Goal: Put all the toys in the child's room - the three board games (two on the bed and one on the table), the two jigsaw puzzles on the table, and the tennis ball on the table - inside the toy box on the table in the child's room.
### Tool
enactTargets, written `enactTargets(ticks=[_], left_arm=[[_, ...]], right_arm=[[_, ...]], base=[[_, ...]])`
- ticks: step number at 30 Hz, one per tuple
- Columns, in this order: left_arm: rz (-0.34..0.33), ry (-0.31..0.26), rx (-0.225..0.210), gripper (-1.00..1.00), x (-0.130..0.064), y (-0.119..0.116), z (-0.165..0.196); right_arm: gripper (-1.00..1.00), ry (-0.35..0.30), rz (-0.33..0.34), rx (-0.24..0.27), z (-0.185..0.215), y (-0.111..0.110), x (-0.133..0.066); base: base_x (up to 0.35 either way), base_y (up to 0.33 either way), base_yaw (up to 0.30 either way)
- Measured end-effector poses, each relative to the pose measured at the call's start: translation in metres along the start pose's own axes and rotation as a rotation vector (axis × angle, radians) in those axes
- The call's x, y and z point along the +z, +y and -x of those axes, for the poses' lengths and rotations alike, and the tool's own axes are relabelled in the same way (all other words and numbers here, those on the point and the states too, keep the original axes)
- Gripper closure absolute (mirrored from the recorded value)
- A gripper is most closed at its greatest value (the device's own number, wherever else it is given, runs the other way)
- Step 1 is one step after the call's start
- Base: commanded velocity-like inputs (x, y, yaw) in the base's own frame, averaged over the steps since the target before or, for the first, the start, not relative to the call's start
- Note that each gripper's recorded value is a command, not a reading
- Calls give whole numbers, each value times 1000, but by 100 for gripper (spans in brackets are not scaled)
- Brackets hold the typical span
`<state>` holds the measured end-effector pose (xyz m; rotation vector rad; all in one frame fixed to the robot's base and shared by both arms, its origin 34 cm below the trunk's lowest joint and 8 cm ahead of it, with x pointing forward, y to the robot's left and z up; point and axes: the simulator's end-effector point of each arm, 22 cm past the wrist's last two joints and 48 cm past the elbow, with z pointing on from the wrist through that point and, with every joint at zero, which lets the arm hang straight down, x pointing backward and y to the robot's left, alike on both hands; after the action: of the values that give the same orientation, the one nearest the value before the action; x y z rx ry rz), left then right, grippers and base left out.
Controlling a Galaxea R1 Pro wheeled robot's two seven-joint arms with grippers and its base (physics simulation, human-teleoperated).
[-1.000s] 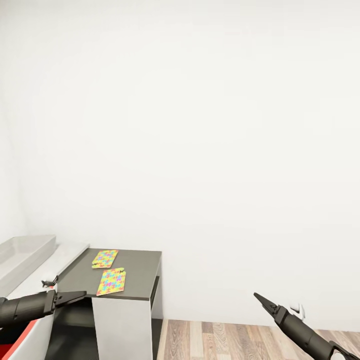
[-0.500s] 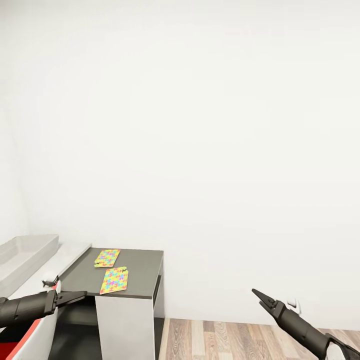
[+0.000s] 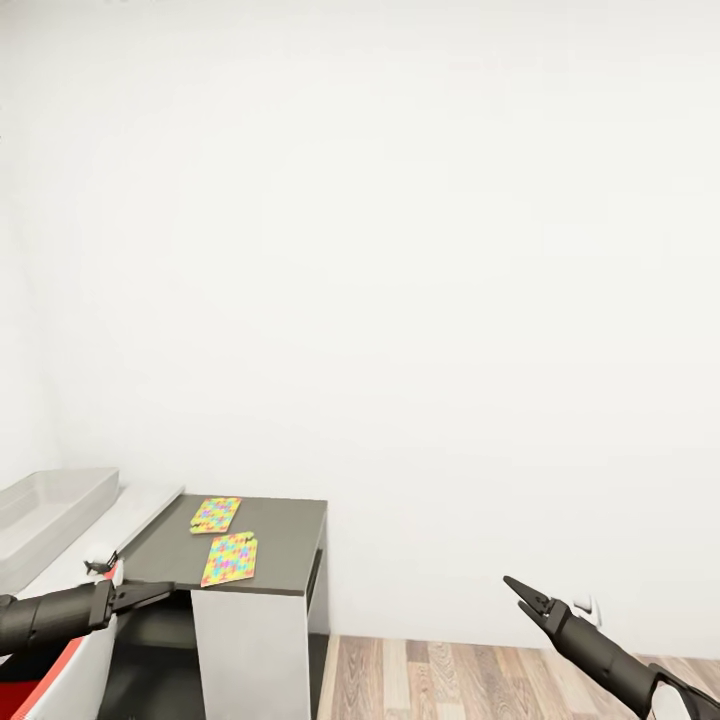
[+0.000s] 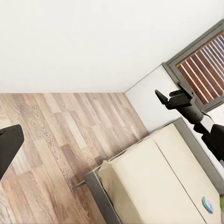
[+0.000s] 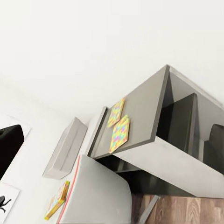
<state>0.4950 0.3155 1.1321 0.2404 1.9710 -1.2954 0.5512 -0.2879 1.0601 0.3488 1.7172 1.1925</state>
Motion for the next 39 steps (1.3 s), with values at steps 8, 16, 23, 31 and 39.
enactTargets(ticks=[8,16,23,31,39], left_arm=[[0,0,0,-100,0,0,0],[0,0,2,-100,0,0,0],[0,0,5,-100,0,0,0],[0,1,7,-100,0,0,0],[0,1,8,-100,0,0,0]], right_arm=[[-100,-6,-2,3,2,-1,-1],[-100,-32,-19,16,8,-8,-7],[-100,-31,-53,28,5,-18,-8],[-100,-27,-80,41,2,-27,-8],[-100,-23,-124,64,2,-41,-3]], base=[[-152,0,0],[-24,0,0],[-2,0,0],[0,0,0],[0,0,0]])
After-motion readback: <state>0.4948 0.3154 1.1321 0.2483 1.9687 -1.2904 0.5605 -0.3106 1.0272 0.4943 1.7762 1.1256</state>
